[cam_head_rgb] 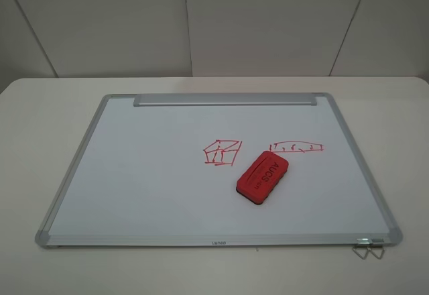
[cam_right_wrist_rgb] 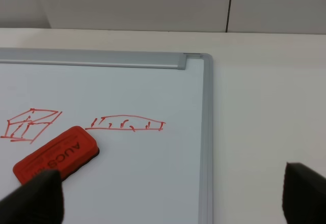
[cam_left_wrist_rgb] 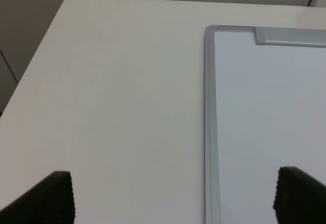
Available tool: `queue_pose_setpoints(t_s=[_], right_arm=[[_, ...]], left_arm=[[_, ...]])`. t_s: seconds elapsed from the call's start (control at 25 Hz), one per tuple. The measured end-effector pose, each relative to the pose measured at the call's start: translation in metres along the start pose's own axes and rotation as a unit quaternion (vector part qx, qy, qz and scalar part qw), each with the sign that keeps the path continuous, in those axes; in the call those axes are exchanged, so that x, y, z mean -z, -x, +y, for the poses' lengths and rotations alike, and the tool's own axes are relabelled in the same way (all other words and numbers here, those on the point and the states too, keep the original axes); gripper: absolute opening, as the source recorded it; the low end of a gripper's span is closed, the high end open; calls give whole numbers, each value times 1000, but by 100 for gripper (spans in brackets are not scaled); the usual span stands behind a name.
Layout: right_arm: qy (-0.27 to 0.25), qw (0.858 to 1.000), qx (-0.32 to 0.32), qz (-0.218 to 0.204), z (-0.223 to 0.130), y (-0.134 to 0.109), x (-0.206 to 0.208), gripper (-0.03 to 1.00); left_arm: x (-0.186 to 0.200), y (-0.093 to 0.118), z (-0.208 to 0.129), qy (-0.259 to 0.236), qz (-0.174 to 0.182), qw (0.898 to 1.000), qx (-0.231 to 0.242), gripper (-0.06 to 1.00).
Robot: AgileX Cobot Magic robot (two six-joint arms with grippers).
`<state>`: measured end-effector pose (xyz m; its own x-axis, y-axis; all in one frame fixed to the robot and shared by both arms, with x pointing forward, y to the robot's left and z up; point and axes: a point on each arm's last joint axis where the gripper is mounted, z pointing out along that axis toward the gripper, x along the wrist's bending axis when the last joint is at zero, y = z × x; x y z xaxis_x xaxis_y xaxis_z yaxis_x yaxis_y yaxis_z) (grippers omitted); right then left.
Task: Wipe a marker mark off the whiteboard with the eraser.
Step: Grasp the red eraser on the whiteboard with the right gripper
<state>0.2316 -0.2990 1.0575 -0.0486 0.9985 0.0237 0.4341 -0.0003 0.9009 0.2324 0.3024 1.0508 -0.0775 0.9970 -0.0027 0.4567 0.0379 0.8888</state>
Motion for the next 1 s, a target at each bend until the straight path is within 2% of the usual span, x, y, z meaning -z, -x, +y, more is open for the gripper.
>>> queue_pose_setpoints(t_s=[1.0], right_arm=[[0,1000,0,0,0,0,0,77]], left_arm=[[0,0,0,0,0,1000,0,78]])
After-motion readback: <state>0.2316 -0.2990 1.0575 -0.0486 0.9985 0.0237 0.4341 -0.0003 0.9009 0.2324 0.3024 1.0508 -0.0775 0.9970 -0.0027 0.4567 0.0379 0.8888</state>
